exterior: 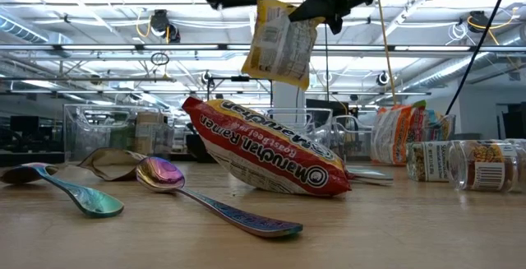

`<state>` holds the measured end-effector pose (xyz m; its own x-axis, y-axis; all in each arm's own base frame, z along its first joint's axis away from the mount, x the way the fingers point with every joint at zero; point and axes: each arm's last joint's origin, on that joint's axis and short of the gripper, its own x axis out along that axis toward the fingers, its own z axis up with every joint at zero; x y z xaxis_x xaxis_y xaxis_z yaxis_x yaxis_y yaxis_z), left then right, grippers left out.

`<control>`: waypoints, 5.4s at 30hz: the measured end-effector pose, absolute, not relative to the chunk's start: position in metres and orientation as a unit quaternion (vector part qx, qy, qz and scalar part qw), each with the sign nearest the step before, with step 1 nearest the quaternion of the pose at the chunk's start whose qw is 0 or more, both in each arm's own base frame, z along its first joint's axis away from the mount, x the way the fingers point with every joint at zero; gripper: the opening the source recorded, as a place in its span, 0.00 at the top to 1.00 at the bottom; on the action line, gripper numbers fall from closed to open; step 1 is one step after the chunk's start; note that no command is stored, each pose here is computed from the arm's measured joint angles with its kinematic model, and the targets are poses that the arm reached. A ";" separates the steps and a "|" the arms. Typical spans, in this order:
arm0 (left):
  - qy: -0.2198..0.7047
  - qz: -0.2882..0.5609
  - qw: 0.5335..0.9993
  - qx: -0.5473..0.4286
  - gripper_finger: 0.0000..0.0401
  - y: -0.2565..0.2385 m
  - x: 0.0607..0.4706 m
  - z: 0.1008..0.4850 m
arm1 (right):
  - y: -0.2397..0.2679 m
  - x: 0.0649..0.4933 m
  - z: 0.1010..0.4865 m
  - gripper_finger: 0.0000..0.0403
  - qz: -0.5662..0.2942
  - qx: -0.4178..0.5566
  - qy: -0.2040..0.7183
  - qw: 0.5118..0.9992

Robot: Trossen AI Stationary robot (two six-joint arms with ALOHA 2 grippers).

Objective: Pick & Place Food Item
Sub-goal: Put the yellow noodle pack into the right transparent bin

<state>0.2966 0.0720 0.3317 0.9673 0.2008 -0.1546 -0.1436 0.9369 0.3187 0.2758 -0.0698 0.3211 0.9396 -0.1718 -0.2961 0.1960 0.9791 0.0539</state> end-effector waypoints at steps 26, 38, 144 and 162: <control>0.231 0.250 0.939 0.050 0.44 0.062 0.217 0.295 | -0.092 0.259 0.325 1.00 -0.507 0.068 0.085 0.855; 0.246 0.197 0.947 0.055 0.44 0.059 0.214 0.250 | -0.090 0.242 0.310 1.00 -0.591 0.118 0.112 0.790; 0.237 0.063 0.969 0.025 0.44 0.050 0.215 0.241 | -0.116 0.209 0.179 0.85 -0.671 0.197 0.094 0.709; 0.231 0.064 0.971 0.024 0.44 0.051 0.216 0.242 | -0.118 0.202 0.197 0.85 -0.651 0.154 0.115 0.734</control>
<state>0.2159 0.0506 0.2418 0.8851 0.1353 -0.4454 -0.1129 0.9907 0.0766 0.2022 -0.1176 0.1972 0.1261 -0.9206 -0.3697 0.9915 0.1047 0.0774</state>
